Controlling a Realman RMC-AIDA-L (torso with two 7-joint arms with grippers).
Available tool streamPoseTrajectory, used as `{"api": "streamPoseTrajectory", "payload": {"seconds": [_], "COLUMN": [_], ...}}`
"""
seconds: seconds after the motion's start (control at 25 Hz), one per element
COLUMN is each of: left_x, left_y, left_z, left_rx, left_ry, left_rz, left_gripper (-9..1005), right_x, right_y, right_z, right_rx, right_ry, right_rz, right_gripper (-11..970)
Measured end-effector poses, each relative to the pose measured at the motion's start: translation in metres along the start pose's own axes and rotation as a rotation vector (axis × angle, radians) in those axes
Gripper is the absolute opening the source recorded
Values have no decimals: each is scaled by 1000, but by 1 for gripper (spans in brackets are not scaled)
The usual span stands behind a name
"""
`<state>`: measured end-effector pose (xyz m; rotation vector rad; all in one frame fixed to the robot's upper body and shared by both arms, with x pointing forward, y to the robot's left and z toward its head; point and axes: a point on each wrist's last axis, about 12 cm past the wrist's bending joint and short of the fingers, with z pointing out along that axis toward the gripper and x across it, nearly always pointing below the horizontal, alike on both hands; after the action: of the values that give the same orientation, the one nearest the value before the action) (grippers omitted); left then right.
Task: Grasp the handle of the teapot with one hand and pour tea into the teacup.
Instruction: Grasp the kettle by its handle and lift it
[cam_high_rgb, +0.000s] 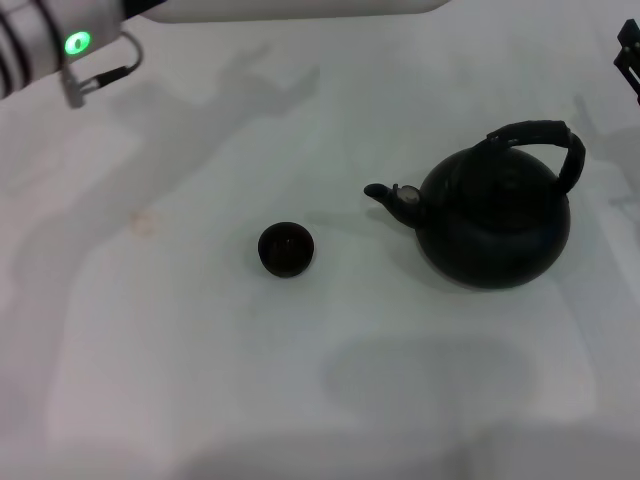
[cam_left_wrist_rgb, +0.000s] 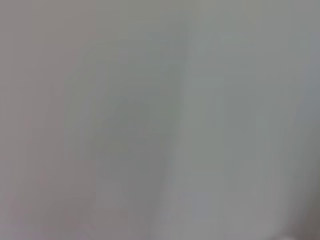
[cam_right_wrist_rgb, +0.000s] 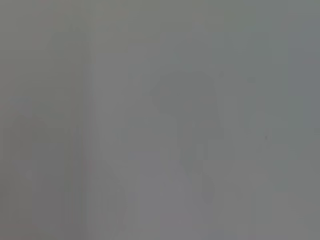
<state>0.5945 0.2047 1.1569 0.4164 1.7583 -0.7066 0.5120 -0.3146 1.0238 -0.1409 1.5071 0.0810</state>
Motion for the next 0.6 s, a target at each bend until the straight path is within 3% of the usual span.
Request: {"api": "streamPoseTrajectory", "payload": {"seconds": [0.2, 0.4, 0.6], "left_x": [24, 49, 73], "left_y": [25, 32, 44], "left_z": [-15, -30, -47], "left_rx": [-33, 3, -93], "left_ry": [-88, -247, -377], "left_rz": [-112, -69, -61], "left_gripper": [880, 880, 879], "right_x": [-2, -7, -14], "right_y": [2, 5, 5], "right_z": [2, 4, 2], "right_rx": [-5, -26, -43], "right_ry": [-12, -49, -112], "right_rz": [5, 38, 134], "right_gripper": [855, 855, 855]}}
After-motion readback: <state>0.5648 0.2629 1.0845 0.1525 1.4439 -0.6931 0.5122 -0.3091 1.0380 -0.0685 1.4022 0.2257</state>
